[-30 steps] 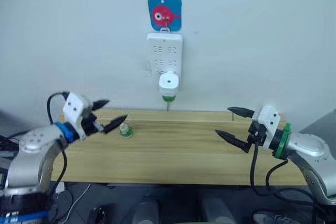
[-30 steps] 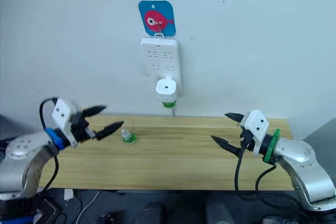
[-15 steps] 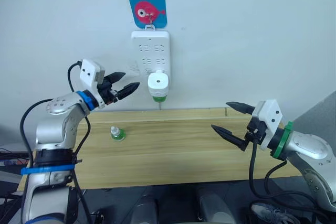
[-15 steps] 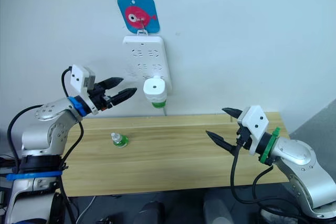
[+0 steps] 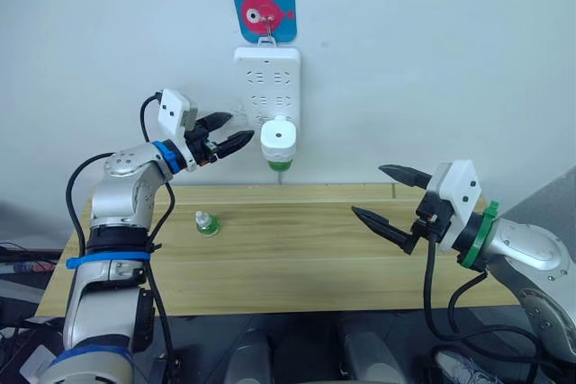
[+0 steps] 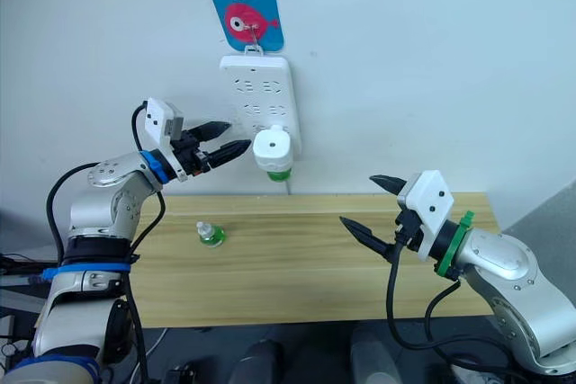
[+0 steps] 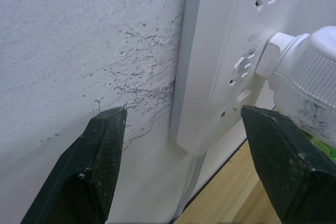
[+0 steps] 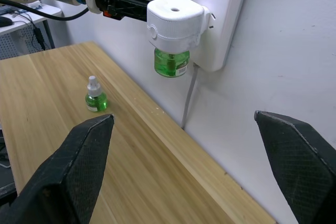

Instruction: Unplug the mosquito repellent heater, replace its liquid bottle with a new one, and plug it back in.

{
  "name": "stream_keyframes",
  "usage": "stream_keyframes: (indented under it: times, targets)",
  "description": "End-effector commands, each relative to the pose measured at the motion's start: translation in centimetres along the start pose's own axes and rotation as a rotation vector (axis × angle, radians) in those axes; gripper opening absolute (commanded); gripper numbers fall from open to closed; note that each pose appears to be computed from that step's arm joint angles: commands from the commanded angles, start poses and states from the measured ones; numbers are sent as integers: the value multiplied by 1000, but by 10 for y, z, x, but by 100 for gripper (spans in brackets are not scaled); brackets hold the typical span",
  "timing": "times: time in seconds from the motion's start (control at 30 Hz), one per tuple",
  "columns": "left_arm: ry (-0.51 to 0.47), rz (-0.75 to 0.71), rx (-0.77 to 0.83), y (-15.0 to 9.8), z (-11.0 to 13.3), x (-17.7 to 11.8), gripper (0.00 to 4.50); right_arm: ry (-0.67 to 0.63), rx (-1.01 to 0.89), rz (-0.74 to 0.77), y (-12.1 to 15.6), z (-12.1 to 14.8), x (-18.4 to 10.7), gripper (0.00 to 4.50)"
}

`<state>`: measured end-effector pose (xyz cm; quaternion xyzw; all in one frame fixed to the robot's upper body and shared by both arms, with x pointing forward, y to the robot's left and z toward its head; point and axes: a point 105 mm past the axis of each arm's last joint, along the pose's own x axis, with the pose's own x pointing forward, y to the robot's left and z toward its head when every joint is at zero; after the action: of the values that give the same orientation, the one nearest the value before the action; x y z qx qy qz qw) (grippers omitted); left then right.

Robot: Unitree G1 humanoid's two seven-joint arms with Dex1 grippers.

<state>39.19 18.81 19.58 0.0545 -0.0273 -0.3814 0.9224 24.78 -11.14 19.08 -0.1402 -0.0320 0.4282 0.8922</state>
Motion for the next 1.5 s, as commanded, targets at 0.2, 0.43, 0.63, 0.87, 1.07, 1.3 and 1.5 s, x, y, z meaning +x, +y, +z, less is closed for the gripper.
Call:
stream_keyframes:
  times: [0.2, 0.43, 0.63, 0.87, 1.07, 1.3, 1.5]
  targets:
    - [-78, -61, 121, -13, 29, 15, 365, -39, -20, 14, 8, 12, 0, 450]
    - [-102, -47, 126, -20, 30, 17, 365, -40, -19, 10, 8, 12, 1, 450]
    - [-110, -56, 106, -24, 30, 19, 365, -40, -19, 12, 8, 11, 2, 450]
    - [-99, -84, 92, -30, 29, 17, 365, -37, -16, 16, 9, 11, 2, 450]
    - [-90, -83, 93, -27, 28, 19, 365, -40, -13, 17, 10, 12, 3, 450]
    - [-125, -193, 77, -42, 41, 28, 365, -50, -9, 24, 11, 15, 4, 450]
    - [-112, -250, 73, -49, 43, 25, 246, -81, 12, 38, 16, 24, 9, 450]
